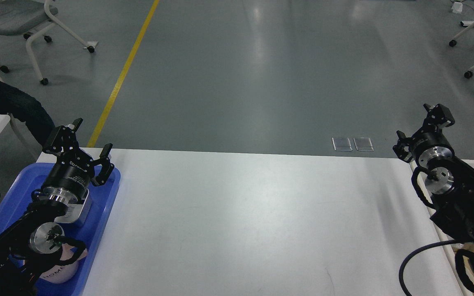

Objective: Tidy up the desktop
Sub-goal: 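Release the foil package into the bin and raise the right gripper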

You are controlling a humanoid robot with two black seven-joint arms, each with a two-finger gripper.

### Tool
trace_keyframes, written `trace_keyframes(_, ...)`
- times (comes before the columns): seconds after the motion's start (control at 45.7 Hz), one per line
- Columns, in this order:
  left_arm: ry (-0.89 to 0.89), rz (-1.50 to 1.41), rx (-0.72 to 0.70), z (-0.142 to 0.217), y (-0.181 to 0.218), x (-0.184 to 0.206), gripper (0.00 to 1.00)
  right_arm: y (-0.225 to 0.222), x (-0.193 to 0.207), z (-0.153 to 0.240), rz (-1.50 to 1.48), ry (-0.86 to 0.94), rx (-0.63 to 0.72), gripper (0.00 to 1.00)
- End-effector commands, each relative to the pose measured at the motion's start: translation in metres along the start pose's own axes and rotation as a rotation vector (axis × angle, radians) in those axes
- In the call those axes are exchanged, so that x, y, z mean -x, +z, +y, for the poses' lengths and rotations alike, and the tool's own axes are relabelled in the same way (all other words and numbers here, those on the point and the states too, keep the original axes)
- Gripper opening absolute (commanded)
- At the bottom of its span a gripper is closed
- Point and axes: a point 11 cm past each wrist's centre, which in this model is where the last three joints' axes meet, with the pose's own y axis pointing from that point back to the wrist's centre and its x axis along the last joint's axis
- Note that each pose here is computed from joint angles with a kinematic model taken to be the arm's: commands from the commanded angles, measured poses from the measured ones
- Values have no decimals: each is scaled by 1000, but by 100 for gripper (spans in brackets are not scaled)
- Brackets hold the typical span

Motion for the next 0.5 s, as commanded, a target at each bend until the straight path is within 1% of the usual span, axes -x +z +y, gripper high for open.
trace_keyframes(0.0, 31, 42, 23, 8, 3, -10, 96, -6, 36, -3, -293, -111, -81, 100)
trace_keyframes(0.022, 31, 53, 30, 10, 4, -10, 96, -5, 44, -1, -331, -156, -86, 100)
trace_keyframes(0.088, 33, 74, 46, 14, 5, -9, 96, 18, 56, 11, -400, -251, -59, 100)
trace_keyframes(0.131, 38, 86, 54, 18, 6, -10, 96, 30, 62, 19, -439, -295, -46, 100)
trace_keyframes(0.219, 63, 101, 65, 26, 5, -17, 96, 38, 68, 33, -483, -356, -42, 100)
trace_keyframes(0.35, 88, 113, 100, 41, 18, -31, 96, 58, 45, 58, -498, -361, -10, 100)
trace_keyframes(0.482, 107, 107, 140, 55, 35, -48, 96, 52, 9, 76, -466, -359, -18, 100)
